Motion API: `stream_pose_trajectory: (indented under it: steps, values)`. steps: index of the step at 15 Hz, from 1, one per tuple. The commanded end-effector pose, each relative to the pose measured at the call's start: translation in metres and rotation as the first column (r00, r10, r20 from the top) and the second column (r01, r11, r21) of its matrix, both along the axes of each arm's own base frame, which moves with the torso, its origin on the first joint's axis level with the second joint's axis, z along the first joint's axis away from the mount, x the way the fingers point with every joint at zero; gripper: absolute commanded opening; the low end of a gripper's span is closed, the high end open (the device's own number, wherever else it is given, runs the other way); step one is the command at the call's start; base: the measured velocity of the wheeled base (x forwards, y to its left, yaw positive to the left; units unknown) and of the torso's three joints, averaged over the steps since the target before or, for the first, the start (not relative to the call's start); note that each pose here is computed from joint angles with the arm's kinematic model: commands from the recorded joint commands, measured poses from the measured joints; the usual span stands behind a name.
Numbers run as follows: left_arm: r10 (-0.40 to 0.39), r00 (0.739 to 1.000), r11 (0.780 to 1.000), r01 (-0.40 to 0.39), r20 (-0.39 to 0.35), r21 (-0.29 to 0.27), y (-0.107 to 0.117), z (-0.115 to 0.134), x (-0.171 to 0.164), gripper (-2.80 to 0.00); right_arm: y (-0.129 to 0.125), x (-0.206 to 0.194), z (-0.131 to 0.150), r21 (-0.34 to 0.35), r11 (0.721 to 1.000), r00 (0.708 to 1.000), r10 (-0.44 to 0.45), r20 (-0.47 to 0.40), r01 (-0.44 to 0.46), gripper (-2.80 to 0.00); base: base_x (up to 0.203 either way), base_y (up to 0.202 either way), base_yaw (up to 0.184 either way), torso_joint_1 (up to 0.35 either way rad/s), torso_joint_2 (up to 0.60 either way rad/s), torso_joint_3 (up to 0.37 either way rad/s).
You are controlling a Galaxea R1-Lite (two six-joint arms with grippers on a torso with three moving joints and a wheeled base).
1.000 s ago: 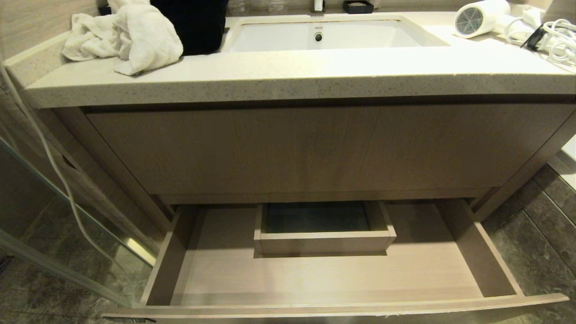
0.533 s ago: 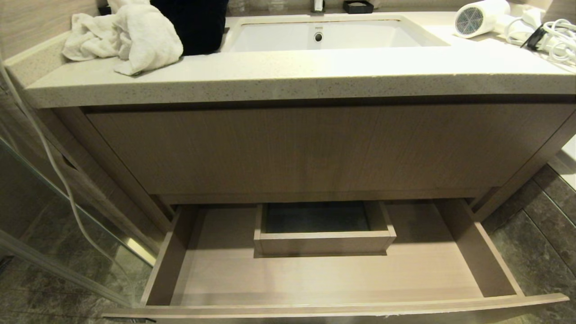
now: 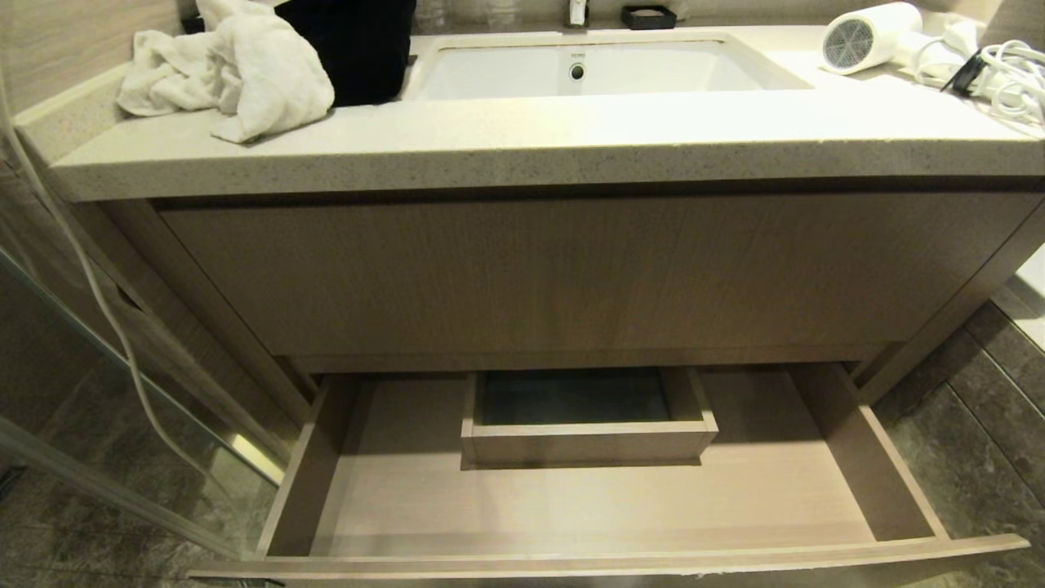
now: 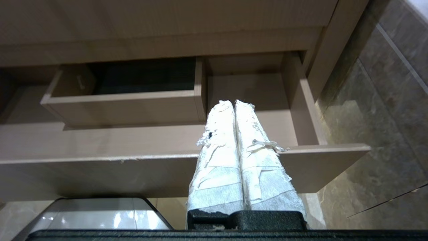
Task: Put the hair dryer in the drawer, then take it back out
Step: Pick up the hairdryer
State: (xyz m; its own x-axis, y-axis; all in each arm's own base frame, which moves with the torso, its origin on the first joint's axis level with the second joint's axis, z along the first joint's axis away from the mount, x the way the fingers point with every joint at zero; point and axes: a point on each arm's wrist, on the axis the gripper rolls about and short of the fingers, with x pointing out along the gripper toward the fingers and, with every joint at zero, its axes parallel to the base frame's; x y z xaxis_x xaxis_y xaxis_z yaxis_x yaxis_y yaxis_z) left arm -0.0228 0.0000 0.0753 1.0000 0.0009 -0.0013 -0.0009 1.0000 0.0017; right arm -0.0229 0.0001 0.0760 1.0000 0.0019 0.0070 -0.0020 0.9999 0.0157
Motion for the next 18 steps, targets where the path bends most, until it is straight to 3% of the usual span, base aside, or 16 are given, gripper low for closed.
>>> stream_pose_trajectory:
  steps: [1, 8, 18]
  values:
    - [0.001, 1.000, 1.000, -0.001, 0.001, 0.000, 0.0000, 0.0001, 0.0000, -2.80, 0.0000, 0.0001, -0.0003, 0.003, 1.000, 1.000, -0.002, -0.001, 0.002, -2.80, 0.000, 0.000, 0.000, 0.210, -0.35, -0.104]
    - [0.001, 1.000, 1.000, -0.001, 0.002, 0.000, 0.0000, 0.0001, -0.0001, -2.80, 0.0000, 0.0001, -0.0003, 0.004, 1.000, 1.000, -0.002, -0.001, 0.002, -2.80, 0.000, 0.000, 0.000, 0.162, -0.46, -0.202]
    - [0.001, 1.000, 1.000, -0.001, 0.001, 0.000, 0.0000, 0.0001, 0.0000, -2.80, 0.0000, 0.0001, -0.0003, 0.004, 1.000, 1.000, -0.001, -0.001, 0.001, -2.80, 0.000, 0.000, 0.000, 0.361, -0.52, -0.238]
